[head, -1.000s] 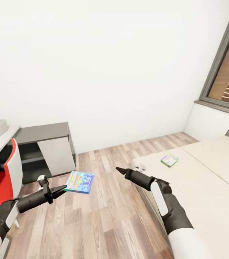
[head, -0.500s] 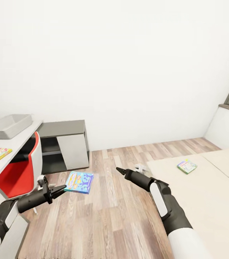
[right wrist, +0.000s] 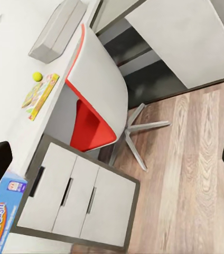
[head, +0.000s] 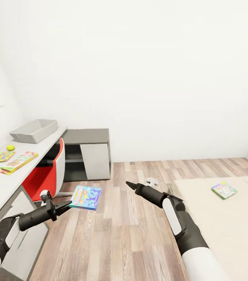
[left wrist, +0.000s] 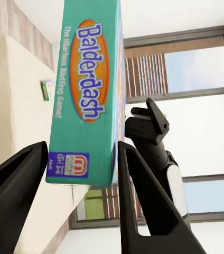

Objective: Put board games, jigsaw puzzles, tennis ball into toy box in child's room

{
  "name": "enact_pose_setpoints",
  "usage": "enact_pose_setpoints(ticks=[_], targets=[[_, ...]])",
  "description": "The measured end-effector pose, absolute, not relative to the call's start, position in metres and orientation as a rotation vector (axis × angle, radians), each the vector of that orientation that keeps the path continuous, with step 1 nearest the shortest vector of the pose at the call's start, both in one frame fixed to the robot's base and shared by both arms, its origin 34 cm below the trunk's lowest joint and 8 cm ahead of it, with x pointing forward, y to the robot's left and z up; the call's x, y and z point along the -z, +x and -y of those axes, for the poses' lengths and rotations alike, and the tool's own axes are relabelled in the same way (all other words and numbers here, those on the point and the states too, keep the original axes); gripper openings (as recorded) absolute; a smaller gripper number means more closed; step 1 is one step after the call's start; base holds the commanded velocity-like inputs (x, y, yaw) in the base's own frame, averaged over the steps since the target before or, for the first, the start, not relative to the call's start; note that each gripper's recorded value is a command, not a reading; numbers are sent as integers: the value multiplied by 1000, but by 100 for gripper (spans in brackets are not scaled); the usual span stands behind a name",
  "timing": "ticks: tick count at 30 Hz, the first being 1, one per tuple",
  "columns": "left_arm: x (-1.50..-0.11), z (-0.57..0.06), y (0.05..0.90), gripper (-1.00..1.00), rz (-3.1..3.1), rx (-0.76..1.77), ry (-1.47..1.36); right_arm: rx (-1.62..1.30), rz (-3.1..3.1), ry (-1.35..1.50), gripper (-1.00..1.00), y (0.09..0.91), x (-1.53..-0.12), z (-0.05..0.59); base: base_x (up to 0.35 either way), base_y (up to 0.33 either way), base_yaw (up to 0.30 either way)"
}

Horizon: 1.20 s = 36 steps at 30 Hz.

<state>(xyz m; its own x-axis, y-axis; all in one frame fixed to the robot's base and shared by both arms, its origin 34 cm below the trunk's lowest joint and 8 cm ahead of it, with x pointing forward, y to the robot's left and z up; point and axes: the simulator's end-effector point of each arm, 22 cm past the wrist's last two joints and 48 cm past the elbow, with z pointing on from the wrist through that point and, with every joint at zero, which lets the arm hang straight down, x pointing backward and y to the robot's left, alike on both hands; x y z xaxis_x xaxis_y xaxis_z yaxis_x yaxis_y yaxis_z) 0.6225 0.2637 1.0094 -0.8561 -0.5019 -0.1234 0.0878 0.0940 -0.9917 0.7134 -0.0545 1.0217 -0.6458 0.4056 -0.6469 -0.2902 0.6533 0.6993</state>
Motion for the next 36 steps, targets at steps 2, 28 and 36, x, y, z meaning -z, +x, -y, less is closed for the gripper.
enact_pose_setpoints(ticks=[2,28,36], targets=[[-1009,-263,622,-100,-1944,1814,-407,-1040,-2023,90,100,713,-1022,55,0,0,290],[-1010,-264,623,-100,-1936,1811,-407,-996,-2040,113,100,717,-1016,61,40,0,84],[-1010,-264,623,-100,-1937,1810,-407,-984,-2031,121,100,719,-1013,63,2,0,0]])
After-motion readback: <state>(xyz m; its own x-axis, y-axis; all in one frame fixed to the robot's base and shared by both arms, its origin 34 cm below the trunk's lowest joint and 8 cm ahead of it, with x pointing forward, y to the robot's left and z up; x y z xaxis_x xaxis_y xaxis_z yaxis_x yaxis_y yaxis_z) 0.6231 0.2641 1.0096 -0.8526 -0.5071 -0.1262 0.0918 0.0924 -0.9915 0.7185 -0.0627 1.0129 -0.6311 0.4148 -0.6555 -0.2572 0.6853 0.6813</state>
